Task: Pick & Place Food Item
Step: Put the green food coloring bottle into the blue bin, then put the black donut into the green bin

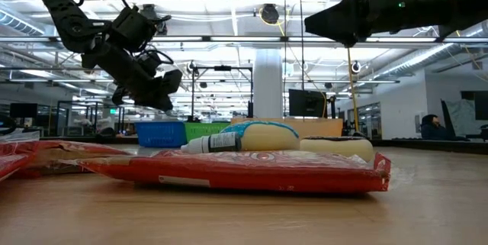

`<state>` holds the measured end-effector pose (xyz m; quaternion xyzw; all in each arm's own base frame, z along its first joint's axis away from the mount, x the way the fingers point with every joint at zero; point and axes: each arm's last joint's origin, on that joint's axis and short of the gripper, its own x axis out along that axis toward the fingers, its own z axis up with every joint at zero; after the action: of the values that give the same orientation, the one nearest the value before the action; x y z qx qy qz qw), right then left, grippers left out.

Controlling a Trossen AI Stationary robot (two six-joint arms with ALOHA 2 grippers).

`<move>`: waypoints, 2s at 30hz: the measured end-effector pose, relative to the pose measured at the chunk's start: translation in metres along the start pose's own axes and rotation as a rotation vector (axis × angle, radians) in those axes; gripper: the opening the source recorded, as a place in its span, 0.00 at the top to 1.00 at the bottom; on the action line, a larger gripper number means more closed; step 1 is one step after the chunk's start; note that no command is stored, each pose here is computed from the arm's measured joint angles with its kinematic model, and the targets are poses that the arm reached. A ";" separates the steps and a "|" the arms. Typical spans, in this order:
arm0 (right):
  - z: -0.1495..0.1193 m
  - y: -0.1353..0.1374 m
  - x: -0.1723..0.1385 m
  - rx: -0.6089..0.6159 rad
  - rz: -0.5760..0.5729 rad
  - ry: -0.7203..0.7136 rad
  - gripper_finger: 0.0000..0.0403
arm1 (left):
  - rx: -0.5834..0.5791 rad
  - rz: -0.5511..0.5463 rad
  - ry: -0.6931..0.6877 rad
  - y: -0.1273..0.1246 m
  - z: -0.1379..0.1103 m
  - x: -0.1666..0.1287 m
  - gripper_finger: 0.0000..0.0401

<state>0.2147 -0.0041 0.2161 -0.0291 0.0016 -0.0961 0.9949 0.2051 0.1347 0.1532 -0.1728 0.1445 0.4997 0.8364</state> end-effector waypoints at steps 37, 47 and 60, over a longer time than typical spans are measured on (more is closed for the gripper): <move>-0.010 0.025 0.001 0.033 0.283 0.045 0.68 | -0.003 -0.411 0.016 -0.044 0.023 -0.021 0.35; -0.042 0.045 0.010 0.024 0.208 0.273 0.66 | 0.077 -0.743 0.122 -0.085 0.007 -0.056 0.36; -0.071 0.073 0.039 -0.017 0.180 0.765 0.41 | 0.131 -0.667 0.058 -0.095 0.000 -0.069 0.36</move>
<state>0.2666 0.0557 0.1407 0.0007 0.3758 -0.0126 0.9266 0.2579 0.0390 0.1956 -0.1703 0.1355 0.1832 0.9587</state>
